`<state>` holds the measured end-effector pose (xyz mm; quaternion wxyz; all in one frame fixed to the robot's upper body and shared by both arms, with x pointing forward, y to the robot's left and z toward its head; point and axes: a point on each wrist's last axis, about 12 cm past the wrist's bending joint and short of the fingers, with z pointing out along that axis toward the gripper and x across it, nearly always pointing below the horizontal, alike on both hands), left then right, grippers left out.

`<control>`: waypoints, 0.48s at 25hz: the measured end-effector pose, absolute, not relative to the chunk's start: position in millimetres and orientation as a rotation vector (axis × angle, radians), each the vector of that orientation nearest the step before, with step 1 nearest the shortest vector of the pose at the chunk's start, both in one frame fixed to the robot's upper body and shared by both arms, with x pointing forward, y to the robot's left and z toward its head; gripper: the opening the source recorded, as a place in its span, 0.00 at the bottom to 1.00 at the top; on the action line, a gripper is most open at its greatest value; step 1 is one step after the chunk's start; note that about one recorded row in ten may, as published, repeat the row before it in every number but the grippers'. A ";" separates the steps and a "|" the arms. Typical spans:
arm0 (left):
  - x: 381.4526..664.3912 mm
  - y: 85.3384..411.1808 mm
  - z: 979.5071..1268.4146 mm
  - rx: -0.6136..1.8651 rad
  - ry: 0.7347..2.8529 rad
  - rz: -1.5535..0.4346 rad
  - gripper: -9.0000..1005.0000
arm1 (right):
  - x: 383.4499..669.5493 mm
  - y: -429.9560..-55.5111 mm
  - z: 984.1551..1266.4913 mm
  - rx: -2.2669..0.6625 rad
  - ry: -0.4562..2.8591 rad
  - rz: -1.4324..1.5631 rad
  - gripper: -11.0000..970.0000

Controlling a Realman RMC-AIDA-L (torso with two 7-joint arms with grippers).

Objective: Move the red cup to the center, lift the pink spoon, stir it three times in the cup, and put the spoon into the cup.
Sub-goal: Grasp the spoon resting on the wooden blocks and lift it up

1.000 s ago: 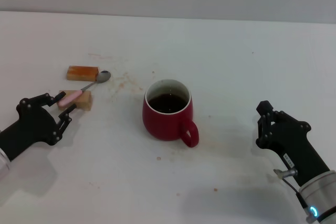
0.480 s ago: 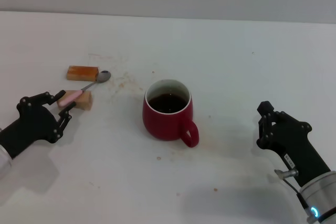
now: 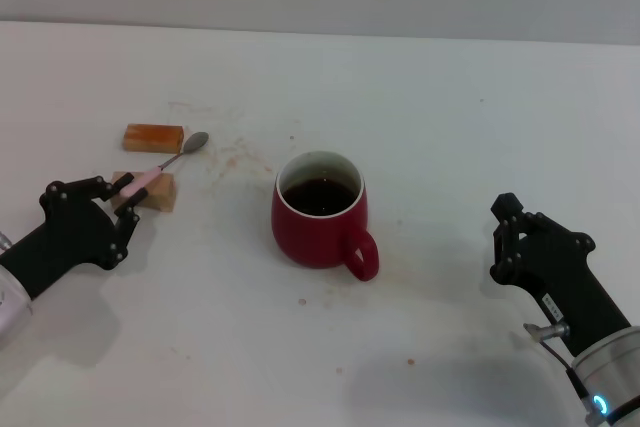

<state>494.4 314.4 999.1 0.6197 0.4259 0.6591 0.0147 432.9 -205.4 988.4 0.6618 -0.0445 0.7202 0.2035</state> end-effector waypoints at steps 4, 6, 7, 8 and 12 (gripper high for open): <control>492.0 311.7 998.5 0.990 1.497 0.041 0.17 | 433.0 -205.6 988.4 -0.100 1.628 0.459 0.01; 490.8 308.7 998.7 0.988 1.480 0.045 0.17 | 433.4 -205.4 988.6 -0.100 1.627 0.460 0.01; 490.4 307.6 999.2 0.985 1.471 0.047 0.16 | 433.6 -205.3 988.7 -0.100 1.627 0.460 0.01; 490.1 306.6 1000.4 0.975 1.458 0.050 0.16 | 433.7 -205.1 988.8 -0.101 1.626 0.461 0.01; 489.4 303.3 1008.4 0.928 1.396 0.028 0.15 | 434.3 -204.9 989.1 -0.102 1.625 0.461 0.01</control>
